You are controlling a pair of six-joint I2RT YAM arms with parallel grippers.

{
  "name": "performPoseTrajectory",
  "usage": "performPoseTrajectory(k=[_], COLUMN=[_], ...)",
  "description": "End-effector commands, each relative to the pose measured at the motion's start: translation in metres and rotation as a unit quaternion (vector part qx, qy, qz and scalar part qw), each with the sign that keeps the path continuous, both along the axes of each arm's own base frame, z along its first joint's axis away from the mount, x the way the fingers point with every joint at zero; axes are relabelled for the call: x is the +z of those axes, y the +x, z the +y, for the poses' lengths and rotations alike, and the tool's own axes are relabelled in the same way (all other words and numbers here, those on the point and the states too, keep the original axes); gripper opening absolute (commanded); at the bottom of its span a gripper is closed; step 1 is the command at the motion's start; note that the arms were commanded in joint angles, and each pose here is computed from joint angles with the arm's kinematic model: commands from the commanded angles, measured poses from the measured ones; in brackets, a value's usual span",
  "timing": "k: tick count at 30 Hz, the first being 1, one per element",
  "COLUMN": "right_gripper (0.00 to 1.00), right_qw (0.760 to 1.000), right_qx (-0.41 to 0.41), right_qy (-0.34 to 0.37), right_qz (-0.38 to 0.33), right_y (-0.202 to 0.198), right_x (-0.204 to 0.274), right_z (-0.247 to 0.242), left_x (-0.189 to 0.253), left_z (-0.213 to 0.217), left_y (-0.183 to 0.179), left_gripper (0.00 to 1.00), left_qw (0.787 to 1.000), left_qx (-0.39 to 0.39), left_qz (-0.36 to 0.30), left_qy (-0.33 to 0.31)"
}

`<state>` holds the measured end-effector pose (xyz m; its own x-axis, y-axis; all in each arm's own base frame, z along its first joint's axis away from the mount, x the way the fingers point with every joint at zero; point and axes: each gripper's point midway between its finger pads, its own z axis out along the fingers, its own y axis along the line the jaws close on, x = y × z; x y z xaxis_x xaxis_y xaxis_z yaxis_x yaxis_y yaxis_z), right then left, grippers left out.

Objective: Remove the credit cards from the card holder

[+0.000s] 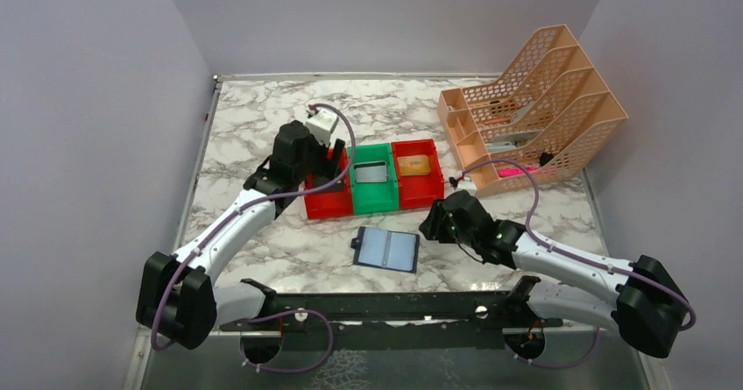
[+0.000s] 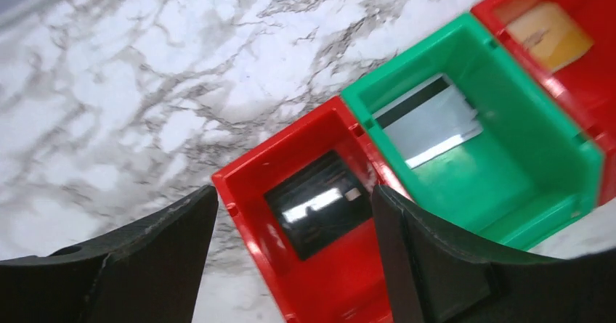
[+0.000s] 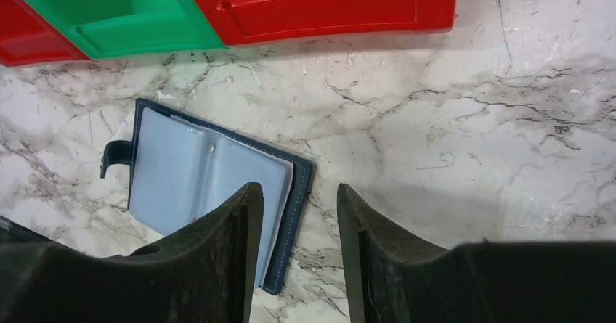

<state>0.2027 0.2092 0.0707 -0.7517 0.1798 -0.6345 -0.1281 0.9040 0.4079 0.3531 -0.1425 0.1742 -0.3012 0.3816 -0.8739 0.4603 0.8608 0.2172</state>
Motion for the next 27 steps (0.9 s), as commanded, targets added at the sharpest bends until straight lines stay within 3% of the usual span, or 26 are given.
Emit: performPoseTrajectory(k=[1,9,10,15,22,27], right_gripper=[0.48,0.48,0.48,0.48,0.48,0.49], right_qw=[1.000,1.000,1.000,1.000,1.000,1.000], right_qx=[-0.003,-0.005,-0.006,-0.007,-0.009,-0.009], right_qy=[0.005,-0.001,-0.001,0.000,-0.005,-0.003], right_qz=[0.004,0.005,0.005,0.005,0.007,0.005], right_y=[0.002,0.001,0.001,0.000,0.000,0.000], right_x=[0.004,0.002,0.002,0.001,0.000,0.001], right_z=[0.004,0.001,0.001,0.000,-0.002,-0.002], left_x=[-0.023,-0.068,-0.071,-0.085,-0.115,-0.135], left_z=[-0.010,-0.007,-0.007,-0.010,-0.008,-0.005], left_y=[-0.021,-0.037,-0.037,-0.034,-0.033,-0.028], left_gripper=[0.79,0.68,0.67,0.43,0.32,0.32], left_qw=[0.968,0.918,0.916,0.911,0.904,0.901], left_qx=[0.128,0.237,0.239,0.245,0.262,0.275], left_qz=[0.150,0.236,0.241,0.261,0.291,0.302], left_qy=[-0.157,-0.213,-0.215,-0.204,-0.170,-0.149])
